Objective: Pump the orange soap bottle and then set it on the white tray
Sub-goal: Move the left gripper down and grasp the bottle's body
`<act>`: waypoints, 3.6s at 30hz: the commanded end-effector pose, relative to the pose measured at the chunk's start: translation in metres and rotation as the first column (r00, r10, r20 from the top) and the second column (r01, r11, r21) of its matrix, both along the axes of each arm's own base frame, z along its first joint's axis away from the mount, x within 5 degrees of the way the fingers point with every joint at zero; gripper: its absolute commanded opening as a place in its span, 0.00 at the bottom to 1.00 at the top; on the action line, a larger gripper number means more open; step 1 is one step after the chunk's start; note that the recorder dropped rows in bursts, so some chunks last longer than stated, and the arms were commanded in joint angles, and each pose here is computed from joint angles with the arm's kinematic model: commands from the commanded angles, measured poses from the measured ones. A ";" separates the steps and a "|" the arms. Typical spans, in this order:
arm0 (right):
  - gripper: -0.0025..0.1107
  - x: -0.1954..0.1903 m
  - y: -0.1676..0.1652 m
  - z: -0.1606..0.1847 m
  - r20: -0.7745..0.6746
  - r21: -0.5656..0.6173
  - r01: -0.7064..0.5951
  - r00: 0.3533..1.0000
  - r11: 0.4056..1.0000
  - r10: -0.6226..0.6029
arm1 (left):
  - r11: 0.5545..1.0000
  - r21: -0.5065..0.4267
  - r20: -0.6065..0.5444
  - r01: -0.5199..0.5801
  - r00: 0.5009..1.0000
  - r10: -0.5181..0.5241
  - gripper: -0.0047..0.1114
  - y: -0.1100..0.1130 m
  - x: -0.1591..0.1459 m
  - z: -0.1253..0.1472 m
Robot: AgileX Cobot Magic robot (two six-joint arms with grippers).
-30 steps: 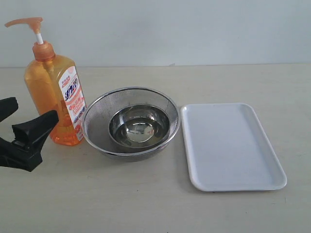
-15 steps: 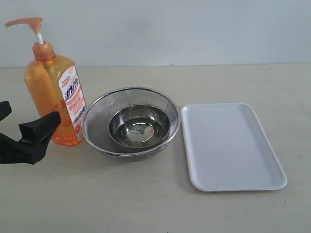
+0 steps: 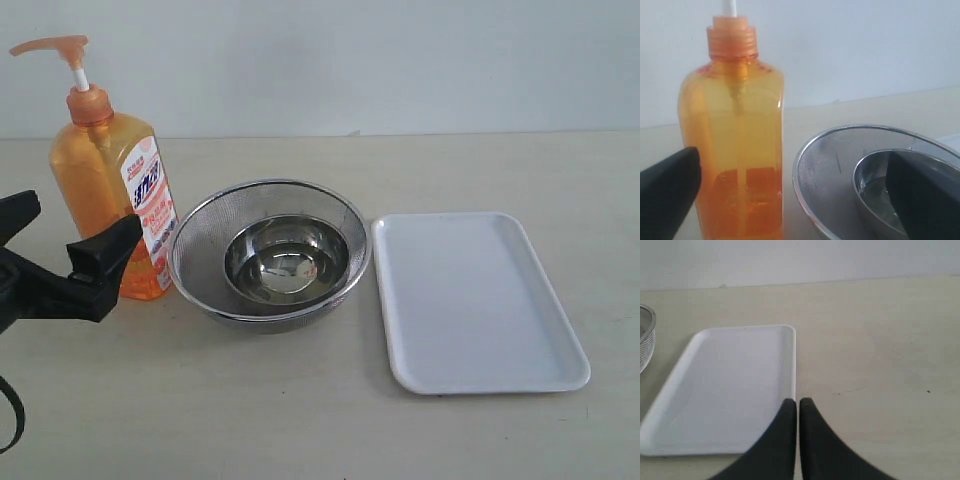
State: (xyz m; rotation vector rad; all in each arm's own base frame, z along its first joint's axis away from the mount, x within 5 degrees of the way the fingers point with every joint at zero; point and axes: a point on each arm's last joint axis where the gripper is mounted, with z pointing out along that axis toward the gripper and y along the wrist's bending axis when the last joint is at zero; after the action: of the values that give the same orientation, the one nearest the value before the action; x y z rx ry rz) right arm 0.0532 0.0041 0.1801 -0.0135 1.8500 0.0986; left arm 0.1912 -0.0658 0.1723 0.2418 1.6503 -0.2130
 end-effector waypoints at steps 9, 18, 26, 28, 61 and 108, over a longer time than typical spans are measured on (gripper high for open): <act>0.02 0.000 0.000 0.001 0.009 -0.004 0.001 1.000 1.000 -0.001 | 0.998 0.003 0.006 -0.056 0.998 0.056 0.84 -0.001 0.016 -0.012; 0.02 0.000 0.000 0.001 0.009 -0.004 0.001 1.000 1.000 -0.001 | 0.996 0.013 -0.033 -0.088 0.996 0.089 0.84 -0.004 0.030 -0.023; 0.02 0.000 0.000 0.001 0.009 -0.004 0.001 1.000 1.000 -0.001 | 0.993 -0.001 -0.019 -0.115 0.993 0.115 0.84 -0.007 0.044 -0.023; 0.02 0.000 0.000 0.001 0.009 -0.004 0.001 1.000 1.000 -0.001 | 0.993 -0.009 -0.016 -0.118 0.993 0.118 0.84 -0.008 0.047 -0.022; 0.02 0.000 0.000 0.001 0.009 -0.004 0.001 1.000 1.000 -0.001 | 0.977 0.025 0.053 -0.211 0.976 0.210 0.84 -0.015 0.091 -0.021; 0.02 0.000 0.000 0.001 0.009 -0.004 0.001 1.000 1.000 -0.001 | 0.974 0.019 0.048 -0.225 0.973 0.224 0.53 -0.011 0.133 -0.043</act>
State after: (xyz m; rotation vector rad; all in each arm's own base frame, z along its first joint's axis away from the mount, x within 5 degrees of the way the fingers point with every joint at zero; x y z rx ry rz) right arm 0.0532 0.0041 0.1801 -0.0129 1.8501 0.0990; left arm 0.3234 -0.0776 0.1291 0.0779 1.6295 -0.0266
